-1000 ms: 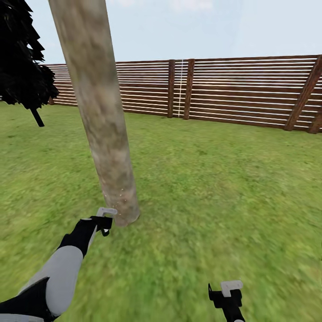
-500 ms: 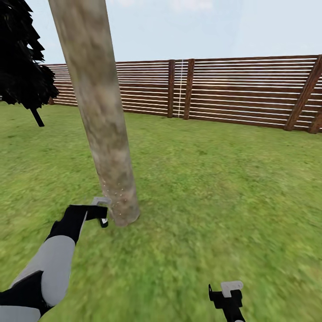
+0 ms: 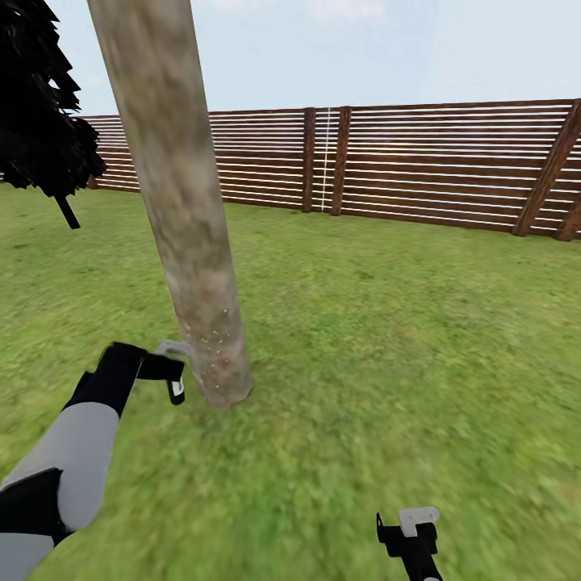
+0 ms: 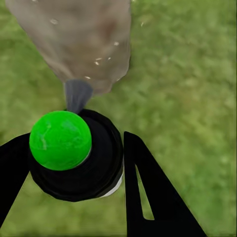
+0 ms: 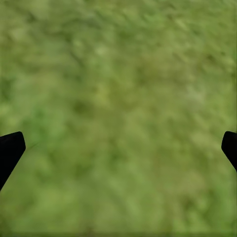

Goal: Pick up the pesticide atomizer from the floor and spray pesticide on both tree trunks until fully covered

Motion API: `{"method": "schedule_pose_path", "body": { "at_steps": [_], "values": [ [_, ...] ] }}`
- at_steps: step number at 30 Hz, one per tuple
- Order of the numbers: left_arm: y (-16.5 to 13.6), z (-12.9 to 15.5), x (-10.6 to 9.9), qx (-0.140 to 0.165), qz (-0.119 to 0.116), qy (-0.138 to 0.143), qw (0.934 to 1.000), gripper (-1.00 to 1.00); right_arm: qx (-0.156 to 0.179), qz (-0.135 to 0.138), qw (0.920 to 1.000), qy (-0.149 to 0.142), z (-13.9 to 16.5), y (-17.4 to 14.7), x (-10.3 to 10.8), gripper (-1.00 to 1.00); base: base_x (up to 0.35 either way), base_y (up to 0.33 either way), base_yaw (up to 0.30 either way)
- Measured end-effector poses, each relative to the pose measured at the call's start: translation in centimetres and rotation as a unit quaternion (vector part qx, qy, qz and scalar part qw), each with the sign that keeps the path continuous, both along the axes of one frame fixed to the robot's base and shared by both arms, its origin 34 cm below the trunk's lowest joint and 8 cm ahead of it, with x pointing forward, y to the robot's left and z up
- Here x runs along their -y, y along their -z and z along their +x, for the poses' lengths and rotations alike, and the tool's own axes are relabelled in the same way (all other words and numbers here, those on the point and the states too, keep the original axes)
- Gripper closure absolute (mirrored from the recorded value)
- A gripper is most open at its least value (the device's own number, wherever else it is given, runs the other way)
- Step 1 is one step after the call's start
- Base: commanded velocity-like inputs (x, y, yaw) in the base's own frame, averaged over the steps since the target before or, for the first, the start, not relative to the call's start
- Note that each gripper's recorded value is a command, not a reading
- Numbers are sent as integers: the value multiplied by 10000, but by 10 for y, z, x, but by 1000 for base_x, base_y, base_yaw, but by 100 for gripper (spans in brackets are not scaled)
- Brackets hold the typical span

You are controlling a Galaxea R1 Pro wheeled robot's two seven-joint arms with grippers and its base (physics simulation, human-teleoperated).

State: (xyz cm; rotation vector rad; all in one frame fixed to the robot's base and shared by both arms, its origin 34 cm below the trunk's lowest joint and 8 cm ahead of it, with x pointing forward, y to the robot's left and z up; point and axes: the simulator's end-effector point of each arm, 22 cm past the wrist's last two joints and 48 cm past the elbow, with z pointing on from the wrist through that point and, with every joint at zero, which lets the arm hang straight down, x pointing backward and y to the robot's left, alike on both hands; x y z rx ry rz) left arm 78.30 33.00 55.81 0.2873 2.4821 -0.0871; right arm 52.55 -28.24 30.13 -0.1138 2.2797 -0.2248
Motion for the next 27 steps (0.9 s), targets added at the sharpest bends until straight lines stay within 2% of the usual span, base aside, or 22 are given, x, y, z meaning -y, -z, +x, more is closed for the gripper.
{"method": "schedule_pose_path", "body": {
  "at_steps": [4, 7, 14, 18, 20, 23, 27],
  "values": [
    [2, -1, 0, -4, 12, -8, 10000, 100, 9, 0, 10000, 1, 1, 0, 0, -100, 0, -203, 0],
    [8, -2, -12, -1, 241, -183, 9995, 100, 9, 0, 10000, -1, 1, 0, 0, -100, 0, -264, 0],
    [22, -12, -21, -70, 332, -277, 9990, 100, 9, 3, 10000, -4, 1, 0, 0, -100, 2, -267, 0],
    [22, -11, -38, -16, 613, -526, 9967, 100, 10, 2, 10000, -3, 1, -1, 0, -100, 66, -267, 42],
    [25, -13, -42, -37, 671, -581, 9960, 100, 9, 8, 10000, -7, 1, -1, -1, -100, 137, -261, 236],
    [26, -14, -44, -38, 650, -640, 9958, 100, 10, 10, 10000, -8, 1, -1, -1, -100, 157, -256, 266],
    [29, -18, -52, -52, 482, -859, 9951, 100, 10, 11, 10000, -8, 1, -1, -1, -100, 158, -253, 274]
  ]
}}
